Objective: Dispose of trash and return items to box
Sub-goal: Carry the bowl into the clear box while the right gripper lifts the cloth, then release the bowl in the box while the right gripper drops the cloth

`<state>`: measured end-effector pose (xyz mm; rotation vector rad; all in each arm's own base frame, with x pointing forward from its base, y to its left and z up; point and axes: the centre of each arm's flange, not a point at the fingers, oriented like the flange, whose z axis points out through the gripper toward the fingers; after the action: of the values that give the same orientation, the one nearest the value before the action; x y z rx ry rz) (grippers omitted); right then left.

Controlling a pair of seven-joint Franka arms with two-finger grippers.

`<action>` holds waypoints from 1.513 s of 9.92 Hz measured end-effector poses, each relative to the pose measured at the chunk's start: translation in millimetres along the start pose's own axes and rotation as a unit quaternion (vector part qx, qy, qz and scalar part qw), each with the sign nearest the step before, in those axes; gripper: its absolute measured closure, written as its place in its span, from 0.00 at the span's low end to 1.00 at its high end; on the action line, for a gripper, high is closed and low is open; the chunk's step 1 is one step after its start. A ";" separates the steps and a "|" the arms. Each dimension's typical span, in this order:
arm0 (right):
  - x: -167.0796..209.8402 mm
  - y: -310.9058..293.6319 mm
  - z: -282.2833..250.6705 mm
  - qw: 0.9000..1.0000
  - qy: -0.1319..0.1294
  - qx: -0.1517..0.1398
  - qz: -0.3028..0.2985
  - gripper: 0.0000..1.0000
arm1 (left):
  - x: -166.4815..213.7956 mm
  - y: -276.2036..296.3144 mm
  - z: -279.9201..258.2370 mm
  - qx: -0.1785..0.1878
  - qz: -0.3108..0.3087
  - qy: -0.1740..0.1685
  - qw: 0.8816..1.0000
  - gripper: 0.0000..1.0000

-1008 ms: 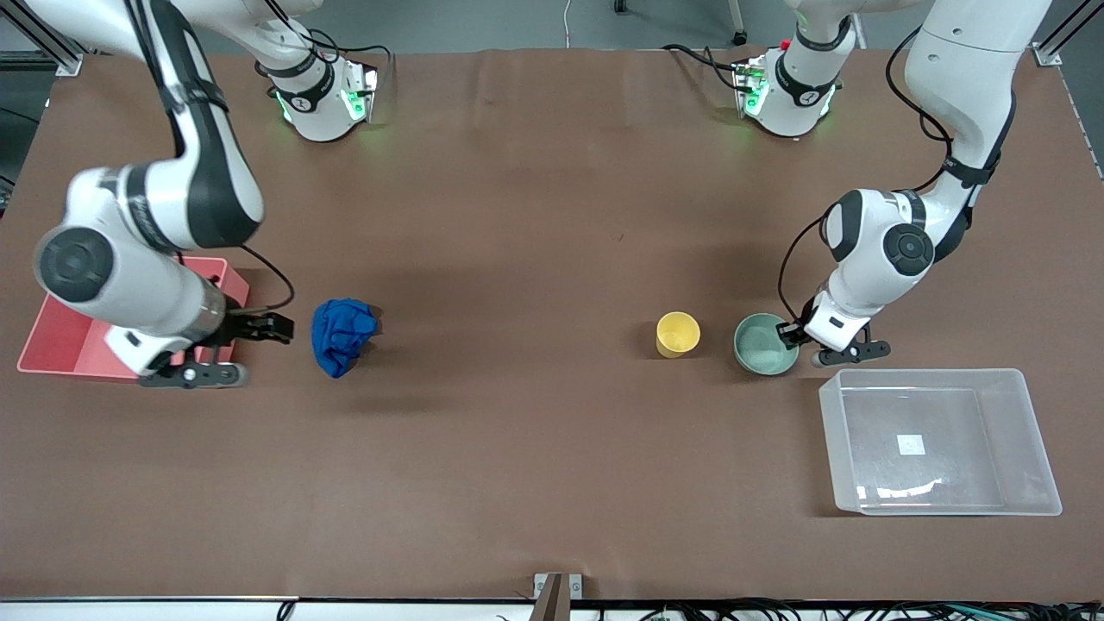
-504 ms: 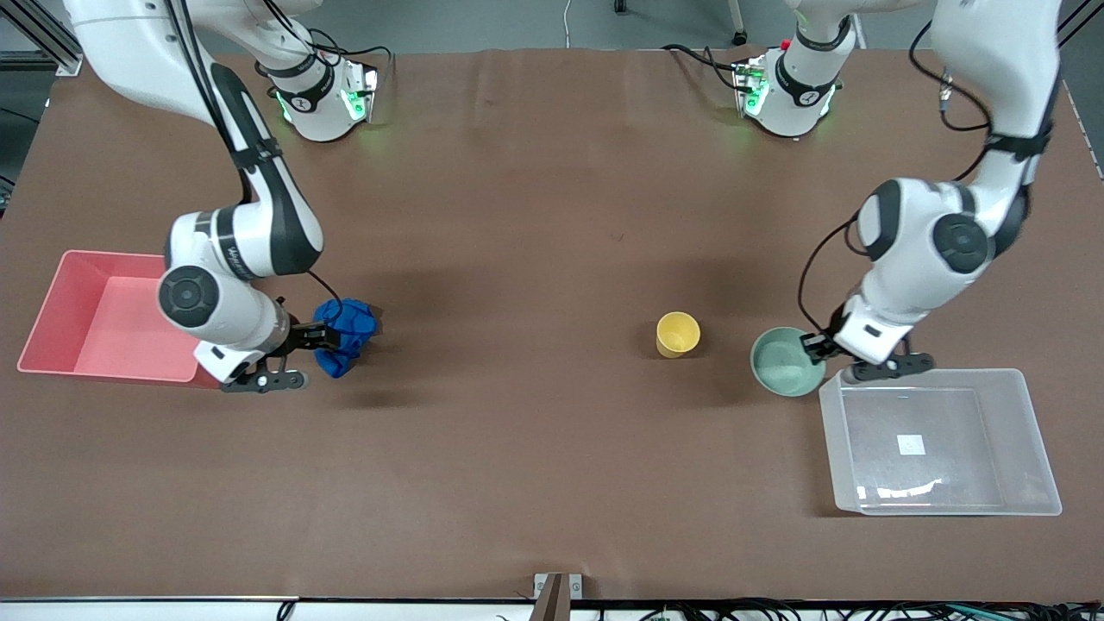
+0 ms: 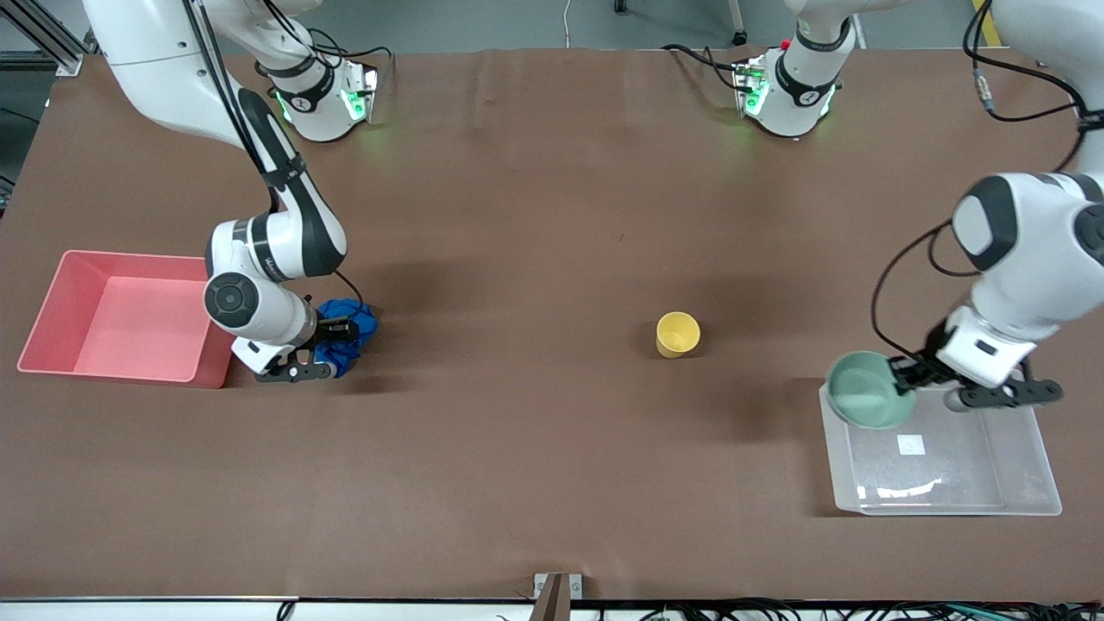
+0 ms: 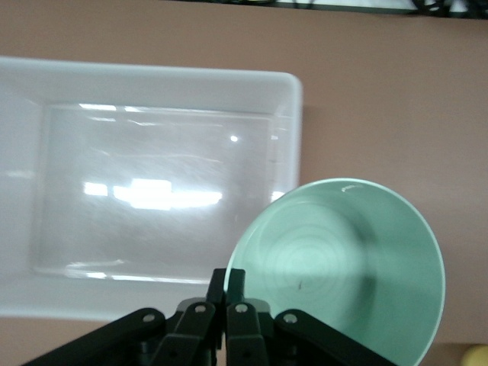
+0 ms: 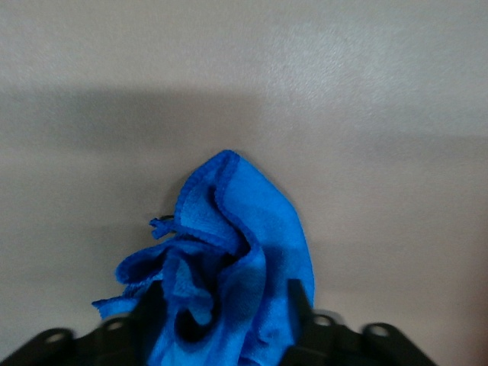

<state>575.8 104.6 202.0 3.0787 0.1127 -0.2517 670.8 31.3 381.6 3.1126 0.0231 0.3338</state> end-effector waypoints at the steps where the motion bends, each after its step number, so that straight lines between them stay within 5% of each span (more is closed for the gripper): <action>1: -0.8 -0.4 5.4 1.000 -0.005 -0.001 0.000 0.53 | 9.4 -21.6 19.6 0.001 0.013 -0.011 1.000 0.97; 4: -2.8 -0.8 7.1 1.000 -0.015 -0.002 -0.001 0.89 | 29.2 -49.2 81.8 -0.011 0.046 -0.046 0.998 0.97; 7: 7.5 18.0 -59.1 1.000 -0.025 -0.001 0.016 0.92 | 22.7 -60.3 131.1 -0.020 0.051 -0.072 0.996 0.97; 10: -2.2 89.2 -177.0 0.998 0.008 0.014 0.058 0.92 | 14.6 -60.0 157.8 -0.025 0.050 -0.087 0.995 0.93; 11: -11.3 116.0 -197.0 0.998 0.019 0.018 0.058 0.92 | 15.8 -60.2 158.3 -0.025 0.050 -0.083 0.995 0.89; 15: -40.2 263.8 -177.4 0.997 0.022 0.031 0.068 0.92 | 32.9 -63.3 123.4 -0.020 0.038 -0.059 0.997 0.33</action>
<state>584.9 -151.0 395.1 3.1365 -0.1034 -0.1849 728.2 94.0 267.1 3.0925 -0.1026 0.1492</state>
